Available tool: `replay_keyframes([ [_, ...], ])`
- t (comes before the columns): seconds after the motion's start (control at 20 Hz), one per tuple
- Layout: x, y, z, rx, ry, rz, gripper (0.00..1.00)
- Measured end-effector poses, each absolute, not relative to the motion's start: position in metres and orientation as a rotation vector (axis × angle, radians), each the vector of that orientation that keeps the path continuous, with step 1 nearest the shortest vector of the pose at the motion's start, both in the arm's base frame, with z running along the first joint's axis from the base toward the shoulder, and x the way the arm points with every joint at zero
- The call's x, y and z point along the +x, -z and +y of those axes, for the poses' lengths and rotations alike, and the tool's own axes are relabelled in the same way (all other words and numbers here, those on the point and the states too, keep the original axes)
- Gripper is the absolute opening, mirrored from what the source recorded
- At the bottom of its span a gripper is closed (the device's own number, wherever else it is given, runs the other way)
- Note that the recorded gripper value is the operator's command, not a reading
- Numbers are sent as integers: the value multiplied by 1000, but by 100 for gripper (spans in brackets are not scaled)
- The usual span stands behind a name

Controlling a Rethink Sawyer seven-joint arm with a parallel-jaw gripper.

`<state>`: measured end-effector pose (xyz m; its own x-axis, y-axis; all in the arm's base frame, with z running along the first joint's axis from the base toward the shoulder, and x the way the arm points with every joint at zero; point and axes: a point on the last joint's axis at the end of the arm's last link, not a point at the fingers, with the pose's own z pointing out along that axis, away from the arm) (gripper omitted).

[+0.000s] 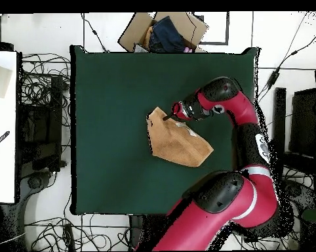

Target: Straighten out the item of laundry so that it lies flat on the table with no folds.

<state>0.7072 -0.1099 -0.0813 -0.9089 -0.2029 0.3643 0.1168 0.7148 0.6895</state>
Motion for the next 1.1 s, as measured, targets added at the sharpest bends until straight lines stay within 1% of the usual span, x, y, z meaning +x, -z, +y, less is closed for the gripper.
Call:
replay_keyframes([
  [1.1,699,62,-76,113,1017,-2584,100],
])
